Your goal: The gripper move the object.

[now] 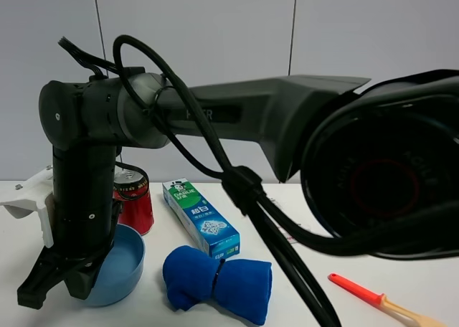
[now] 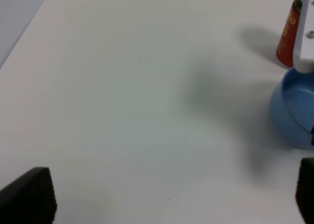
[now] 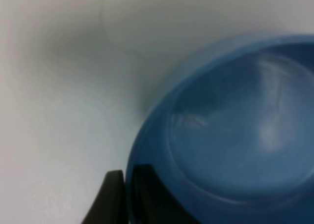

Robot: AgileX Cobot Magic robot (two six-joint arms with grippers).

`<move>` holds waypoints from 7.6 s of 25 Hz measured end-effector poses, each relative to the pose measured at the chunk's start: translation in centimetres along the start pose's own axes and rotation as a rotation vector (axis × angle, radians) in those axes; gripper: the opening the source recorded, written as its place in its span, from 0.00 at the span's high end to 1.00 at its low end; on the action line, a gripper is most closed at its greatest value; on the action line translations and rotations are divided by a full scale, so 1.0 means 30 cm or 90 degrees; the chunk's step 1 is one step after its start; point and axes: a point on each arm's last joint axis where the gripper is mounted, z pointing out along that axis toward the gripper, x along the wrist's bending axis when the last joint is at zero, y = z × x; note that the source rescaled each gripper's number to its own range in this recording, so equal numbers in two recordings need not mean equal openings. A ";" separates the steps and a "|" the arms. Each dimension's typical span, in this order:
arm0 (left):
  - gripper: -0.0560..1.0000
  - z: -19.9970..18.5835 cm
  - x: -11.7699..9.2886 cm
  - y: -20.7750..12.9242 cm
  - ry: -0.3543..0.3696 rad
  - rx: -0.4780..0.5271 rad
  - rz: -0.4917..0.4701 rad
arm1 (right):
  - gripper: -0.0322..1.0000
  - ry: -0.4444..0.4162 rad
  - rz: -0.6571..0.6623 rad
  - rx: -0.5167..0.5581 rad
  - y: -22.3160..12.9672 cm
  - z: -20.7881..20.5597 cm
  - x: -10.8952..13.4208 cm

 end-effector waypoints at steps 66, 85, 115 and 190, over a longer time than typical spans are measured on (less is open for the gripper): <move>0.00 0.000 0.000 0.000 0.000 0.000 0.000 | 0.07 -0.509 0.349 -0.402 -0.248 -1.360 0.090; 0.00 0.000 0.000 0.000 0.000 0.000 0.000 | 0.07 -0.644 0.373 -0.469 -0.521 -1.670 0.144; 0.00 0.000 0.000 0.000 0.000 0.000 0.000 | 0.07 -0.962 0.605 -0.316 -1.228 -1.888 0.534; 0.00 0.000 0.000 0.000 0.000 0.000 0.001 | 0.07 -0.529 0.786 -0.405 -1.387 -0.851 0.761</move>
